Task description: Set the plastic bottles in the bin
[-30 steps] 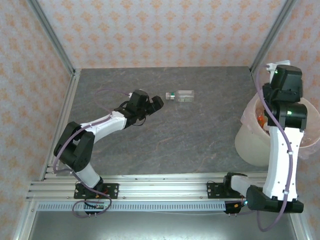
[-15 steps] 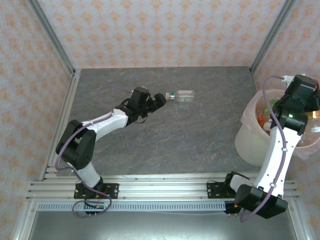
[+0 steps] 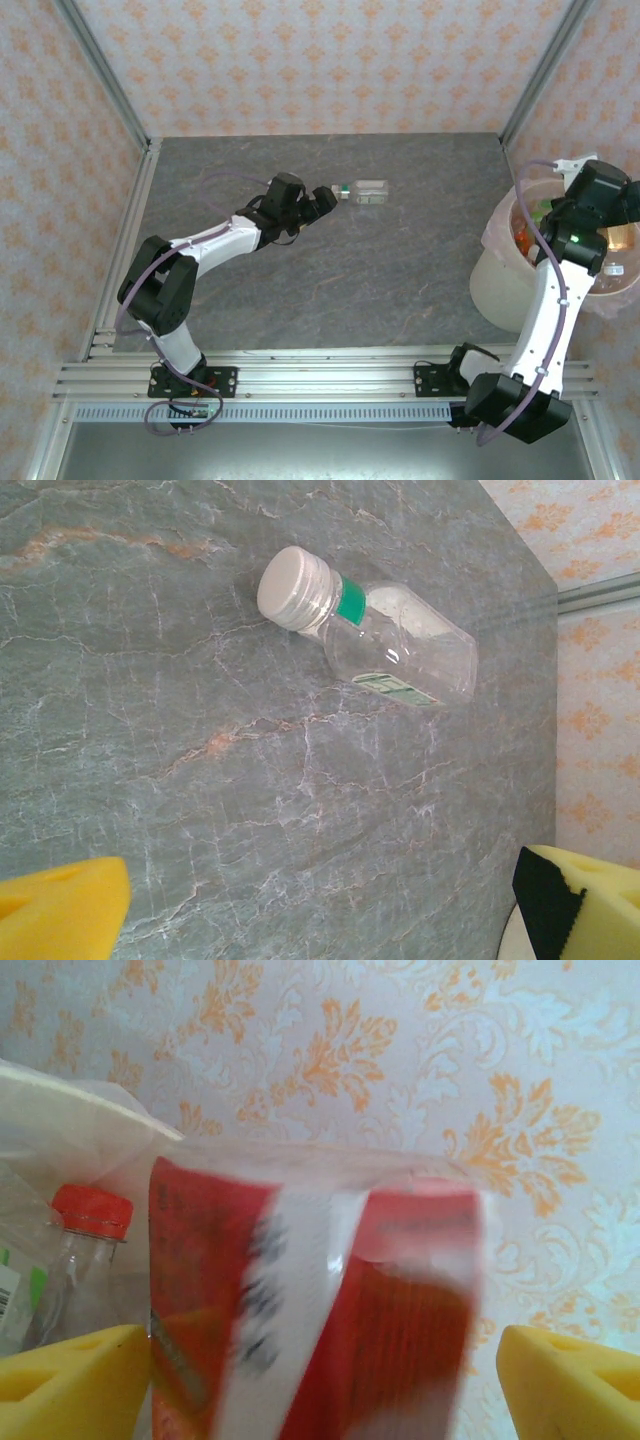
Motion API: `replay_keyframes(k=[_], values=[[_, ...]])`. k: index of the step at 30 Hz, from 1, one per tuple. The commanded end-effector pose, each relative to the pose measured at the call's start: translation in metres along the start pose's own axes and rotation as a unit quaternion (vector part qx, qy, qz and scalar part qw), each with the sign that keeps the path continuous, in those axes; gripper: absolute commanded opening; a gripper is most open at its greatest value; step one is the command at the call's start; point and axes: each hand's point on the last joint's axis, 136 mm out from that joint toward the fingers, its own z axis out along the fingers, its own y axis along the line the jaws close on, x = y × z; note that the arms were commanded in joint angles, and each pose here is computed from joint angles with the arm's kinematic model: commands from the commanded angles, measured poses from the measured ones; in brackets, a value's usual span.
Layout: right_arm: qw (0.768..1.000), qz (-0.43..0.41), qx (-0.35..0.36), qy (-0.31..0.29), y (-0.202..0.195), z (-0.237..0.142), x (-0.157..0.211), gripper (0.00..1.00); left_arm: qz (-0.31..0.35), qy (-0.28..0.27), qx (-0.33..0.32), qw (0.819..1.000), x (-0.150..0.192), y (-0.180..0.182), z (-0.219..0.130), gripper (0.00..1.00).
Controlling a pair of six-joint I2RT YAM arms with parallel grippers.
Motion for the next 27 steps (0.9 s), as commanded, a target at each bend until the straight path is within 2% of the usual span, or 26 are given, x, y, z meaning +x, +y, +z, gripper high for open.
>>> replay_keyframes(k=[1,4,6,8,10,14,19,24,27], values=[[0.999,0.036,-0.009,-0.019,-0.006,-0.013,-0.004,0.92,0.004,0.006,0.004,1.0,0.001,-0.009,0.004,1.0],[0.998,0.062,-0.015,-0.029,-0.008,-0.02,-0.007,0.99,0.006,0.005,0.004,1.0,0.0,-0.011,0.003,1.0],[0.996,0.081,-0.015,-0.034,-0.01,-0.022,-0.009,0.99,0.007,0.004,0.002,1.0,0.0,-0.01,0.003,1.0],[0.989,0.138,-0.011,-0.045,-0.015,-0.024,-0.013,0.99,0.008,0.006,0.0,1.0,0.0,-0.01,0.004,1.0],[0.975,0.215,-0.015,-0.051,-0.019,-0.027,-0.018,0.99,0.007,0.008,0.001,1.0,0.0,-0.01,0.005,1.0],[0.927,0.37,-0.052,-0.035,-0.019,-0.03,-0.026,0.99,0.004,0.013,0.001,1.0,0.002,-0.01,0.008,1.0],[0.899,0.42,-0.125,0.023,0.015,-0.018,-0.026,0.99,0.004,0.017,-0.003,1.0,0.005,-0.006,0.007,1.0],[0.866,0.47,-0.16,0.061,0.045,-0.015,-0.015,0.99,0.004,0.022,-0.009,1.0,0.009,-0.001,0.008,1.0],[0.855,0.484,-0.169,0.076,0.061,-0.012,-0.006,0.99,0.004,0.026,-0.009,1.0,0.011,-0.001,0.009,1.0]])
